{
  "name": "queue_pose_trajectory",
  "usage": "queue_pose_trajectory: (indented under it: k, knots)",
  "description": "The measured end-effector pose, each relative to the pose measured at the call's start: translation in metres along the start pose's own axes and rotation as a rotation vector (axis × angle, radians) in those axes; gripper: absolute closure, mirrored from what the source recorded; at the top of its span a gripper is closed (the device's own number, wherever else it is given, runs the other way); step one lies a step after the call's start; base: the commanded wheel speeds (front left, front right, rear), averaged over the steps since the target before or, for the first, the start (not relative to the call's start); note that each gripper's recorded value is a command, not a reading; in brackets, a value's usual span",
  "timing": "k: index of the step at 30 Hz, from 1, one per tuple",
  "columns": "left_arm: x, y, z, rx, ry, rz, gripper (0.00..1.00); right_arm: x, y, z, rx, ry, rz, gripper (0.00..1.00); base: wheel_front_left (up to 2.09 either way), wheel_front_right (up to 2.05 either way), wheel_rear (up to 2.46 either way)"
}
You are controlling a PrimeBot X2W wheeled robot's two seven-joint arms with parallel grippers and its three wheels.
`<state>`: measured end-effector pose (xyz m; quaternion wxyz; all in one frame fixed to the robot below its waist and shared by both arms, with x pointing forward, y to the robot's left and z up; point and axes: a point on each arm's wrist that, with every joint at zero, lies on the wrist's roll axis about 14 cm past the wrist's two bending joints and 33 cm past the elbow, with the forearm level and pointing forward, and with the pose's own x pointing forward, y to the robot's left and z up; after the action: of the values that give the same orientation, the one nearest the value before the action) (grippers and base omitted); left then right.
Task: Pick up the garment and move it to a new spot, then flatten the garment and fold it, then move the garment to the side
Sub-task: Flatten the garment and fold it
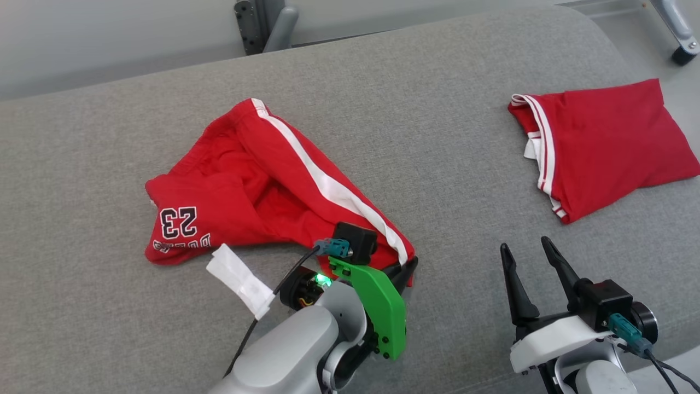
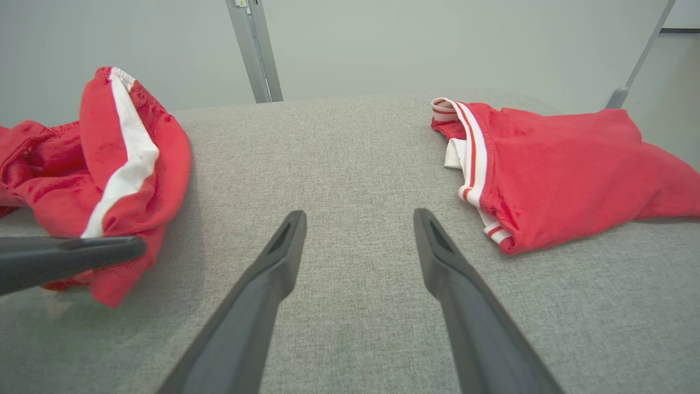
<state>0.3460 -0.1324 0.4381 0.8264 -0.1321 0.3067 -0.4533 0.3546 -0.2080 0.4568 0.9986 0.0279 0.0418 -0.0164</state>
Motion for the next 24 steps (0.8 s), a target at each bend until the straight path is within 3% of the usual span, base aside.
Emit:
queue_pose_trajectory:
  k: [8,9,11,12,13,14,15,18,24]
  knots:
    - [0.024,-0.002,0.029,-0.158,-0.105,-0.026,1.0,-0.002,-0.012,-0.005,0.019,0.018,-0.044,0.0,0.0,0.0,0.0]
    - [0.027,-0.002,0.038,-0.175,-0.135,-0.022,0.92,-0.004,-0.015,-0.006,0.021,0.024,-0.052,0.0,0.0,0.0,0.0]
    - [0.034,-0.006,0.048,-0.206,-0.169,-0.032,0.95,-0.004,-0.018,-0.007,0.022,0.03,-0.064,0.0,0.0,0.0,0.0]
    - [0.036,-0.008,0.052,-0.228,-0.191,-0.039,0.88,-0.004,-0.02,-0.008,0.025,0.031,-0.07,0.0,0.0,0.0,0.0]
    - [0.038,-0.009,0.054,-0.27,-0.204,-0.042,0.74,-0.005,-0.021,-0.009,0.025,0.036,-0.075,0.0,0.0,0.0,0.0]
    - [0.041,-0.01,0.054,-0.306,-0.208,-0.049,0.24,-0.006,-0.023,-0.01,0.029,0.04,-0.083,0.0,0.0,0.0,0.0]
    - [0.042,-0.014,0.054,-0.344,-0.216,-0.065,0.0,-0.006,-0.025,-0.011,0.028,0.044,-0.09,0.0,0.0,0.0,0.0]
    - [0.049,-0.02,0.04,-0.405,-0.175,-0.079,0.0,-0.007,-0.031,-0.013,0.028,0.052,-0.109,0.0,0.0,0.0,0.0]
    - [0.055,-0.029,0.024,-0.35,-0.119,-0.111,0.0,-0.009,-0.039,-0.016,0.026,0.065,-0.136,0.0,0.0,0.0,0.0]
